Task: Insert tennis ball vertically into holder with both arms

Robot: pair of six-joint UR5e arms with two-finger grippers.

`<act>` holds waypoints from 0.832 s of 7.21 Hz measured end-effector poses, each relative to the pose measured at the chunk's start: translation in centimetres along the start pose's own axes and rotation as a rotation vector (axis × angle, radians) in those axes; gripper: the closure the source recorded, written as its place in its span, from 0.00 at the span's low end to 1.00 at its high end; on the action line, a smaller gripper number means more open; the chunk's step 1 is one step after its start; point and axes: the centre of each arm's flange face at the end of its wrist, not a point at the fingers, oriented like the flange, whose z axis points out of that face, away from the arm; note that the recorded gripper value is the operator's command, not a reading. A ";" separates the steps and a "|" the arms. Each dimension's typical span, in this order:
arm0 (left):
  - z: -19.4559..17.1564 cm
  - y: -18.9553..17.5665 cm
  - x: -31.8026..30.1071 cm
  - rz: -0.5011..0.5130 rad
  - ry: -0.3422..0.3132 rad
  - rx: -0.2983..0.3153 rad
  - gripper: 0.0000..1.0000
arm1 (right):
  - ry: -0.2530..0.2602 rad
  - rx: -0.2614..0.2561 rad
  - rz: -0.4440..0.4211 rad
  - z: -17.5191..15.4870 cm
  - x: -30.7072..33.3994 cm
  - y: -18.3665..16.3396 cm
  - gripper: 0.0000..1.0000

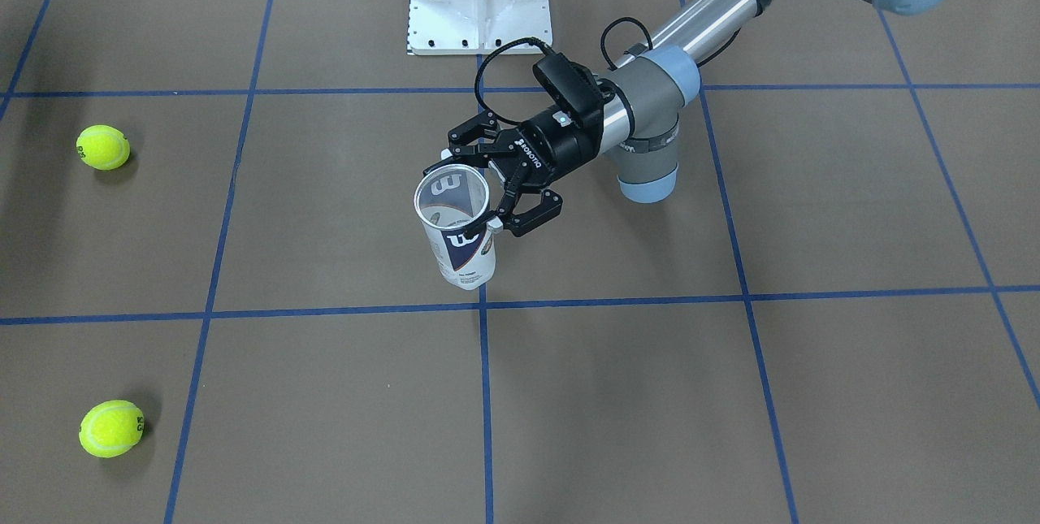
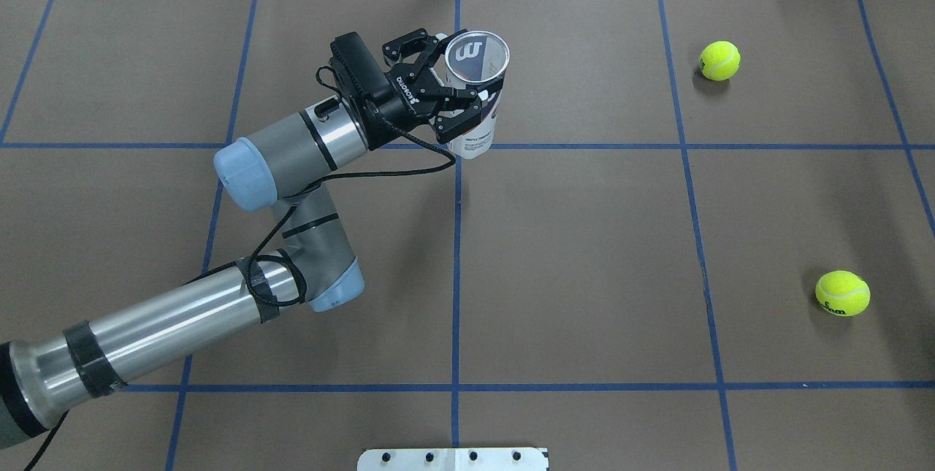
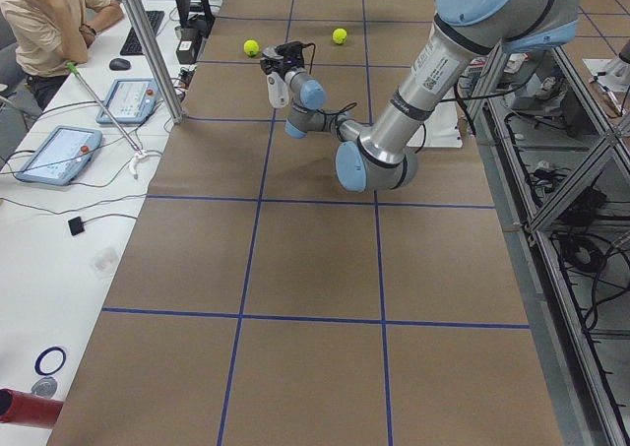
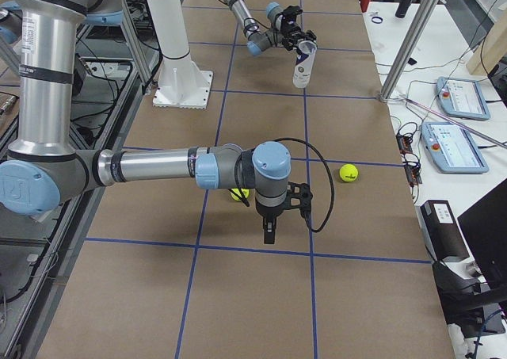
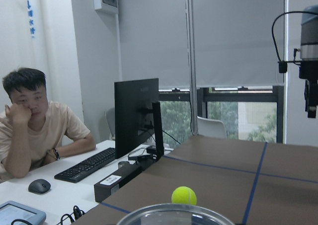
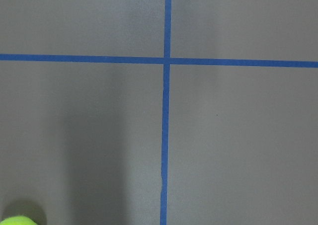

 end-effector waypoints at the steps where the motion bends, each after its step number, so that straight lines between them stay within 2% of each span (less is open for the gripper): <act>1: -0.5 1.1 0.8 -0.026 -0.020 0.034 0.28 | 0.000 0.001 -0.002 -0.1 -0.1 -0.1 0.00; 3: -1.3 3.1 1.2 -0.036 -0.042 0.024 0.23 | -0.001 0.003 -0.004 -0.1 -0.2 -0.1 0.00; 5: -2.4 5.4 0.7 -0.021 -0.057 -0.020 0.21 | -0.001 0.004 -0.004 -0.2 -0.2 -0.2 0.00; 6: -3.1 6.1 0.4 -0.015 -0.063 -0.037 0.14 | -0.001 0.004 -0.004 -0.2 -0.2 -0.2 0.00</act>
